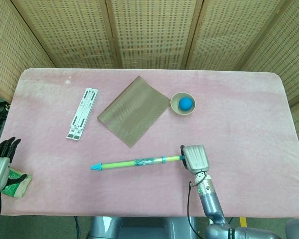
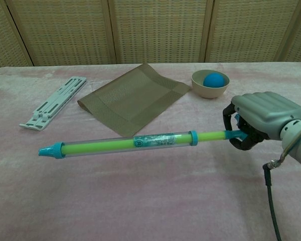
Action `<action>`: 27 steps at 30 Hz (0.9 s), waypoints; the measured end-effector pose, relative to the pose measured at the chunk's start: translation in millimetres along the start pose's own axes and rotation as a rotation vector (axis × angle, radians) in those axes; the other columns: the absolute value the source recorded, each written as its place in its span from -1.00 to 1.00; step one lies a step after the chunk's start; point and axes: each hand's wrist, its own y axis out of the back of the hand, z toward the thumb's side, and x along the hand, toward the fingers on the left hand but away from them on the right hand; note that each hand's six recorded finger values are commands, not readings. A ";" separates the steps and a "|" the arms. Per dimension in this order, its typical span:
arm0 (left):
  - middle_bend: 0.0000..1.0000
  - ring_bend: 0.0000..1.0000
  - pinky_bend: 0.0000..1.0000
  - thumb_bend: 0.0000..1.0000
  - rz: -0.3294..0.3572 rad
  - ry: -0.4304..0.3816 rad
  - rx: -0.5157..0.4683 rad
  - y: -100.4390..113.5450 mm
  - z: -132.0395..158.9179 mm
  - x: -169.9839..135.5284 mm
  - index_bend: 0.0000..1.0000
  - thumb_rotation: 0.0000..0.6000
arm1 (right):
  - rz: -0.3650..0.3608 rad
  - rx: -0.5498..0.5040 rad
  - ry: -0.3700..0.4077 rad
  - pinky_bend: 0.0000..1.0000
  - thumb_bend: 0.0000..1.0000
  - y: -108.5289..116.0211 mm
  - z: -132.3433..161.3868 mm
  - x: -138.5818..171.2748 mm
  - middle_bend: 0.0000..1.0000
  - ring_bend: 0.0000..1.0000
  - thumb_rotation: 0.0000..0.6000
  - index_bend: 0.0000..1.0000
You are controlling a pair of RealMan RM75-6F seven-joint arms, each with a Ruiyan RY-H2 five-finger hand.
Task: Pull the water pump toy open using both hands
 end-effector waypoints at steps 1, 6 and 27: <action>-1.00 -1.00 -1.00 -0.75 0.000 -0.001 -0.003 0.0 1.6 0.7 -1.00 1.00 | -0.009 0.009 -0.008 0.44 0.21 6.4 -0.5 0.1 1.00 1.00 1.00 0.65; -1.00 -1.00 -1.00 -0.73 -0.006 -0.013 -0.007 1.7 10.5 7.2 -1.00 1.00 | -0.030 0.043 -0.042 0.45 0.21 25.5 -2.9 -0.2 1.00 1.00 1.00 0.65; 0.86 0.67 0.47 -0.56 -0.086 -0.118 -0.057 15.5 93.3 79.5 -0.26 1.00 | -0.036 0.125 -0.111 0.47 0.22 55.8 11.2 -15.3 1.00 1.00 1.00 0.66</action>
